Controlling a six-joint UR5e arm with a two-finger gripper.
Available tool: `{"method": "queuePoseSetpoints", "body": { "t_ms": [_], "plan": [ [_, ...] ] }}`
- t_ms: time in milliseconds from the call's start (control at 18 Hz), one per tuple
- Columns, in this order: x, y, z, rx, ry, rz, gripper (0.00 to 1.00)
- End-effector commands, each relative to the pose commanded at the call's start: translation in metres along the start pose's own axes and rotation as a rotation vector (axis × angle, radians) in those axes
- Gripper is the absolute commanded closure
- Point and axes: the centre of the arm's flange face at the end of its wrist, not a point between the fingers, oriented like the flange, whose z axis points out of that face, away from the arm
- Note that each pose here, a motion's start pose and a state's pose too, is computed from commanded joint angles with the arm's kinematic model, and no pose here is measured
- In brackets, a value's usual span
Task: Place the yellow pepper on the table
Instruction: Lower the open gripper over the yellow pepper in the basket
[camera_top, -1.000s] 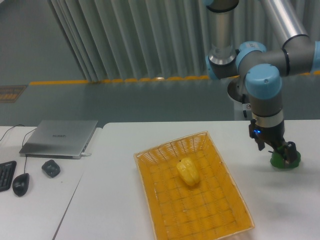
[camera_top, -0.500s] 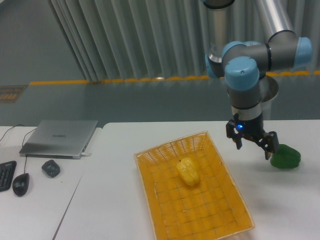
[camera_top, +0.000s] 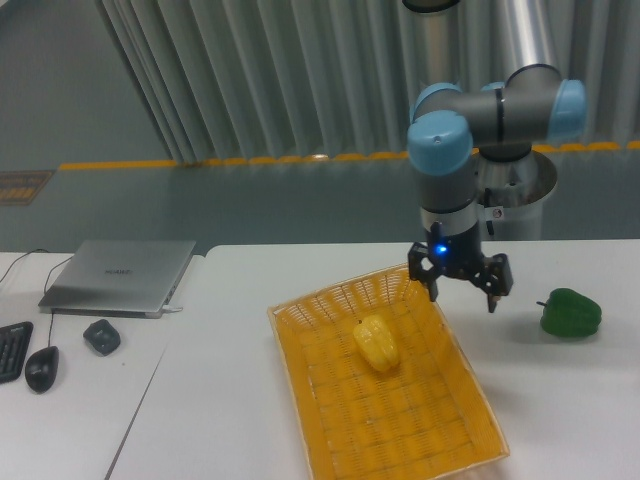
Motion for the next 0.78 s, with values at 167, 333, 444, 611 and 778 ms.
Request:
{"method": "queuePoseSetpoints", "body": {
  "t_ms": [167,333,444,611,778],
  "plan": [
    [0.023,0.000,0.003,-0.003,0.004,-0.116,0.00],
    [0.038,0.000,0.007,-0.008,0.006,-0.219,0.00],
    [0.039,-0.004,0.009,-0.010,0.007,-0.294,0.00],
    [0.041,-0.013,0.008,0.008,0.011,-0.383,0.00],
    [0.042,-0.022,0.017,0.027,0.017,-0.456,0.00]
  ]
}}
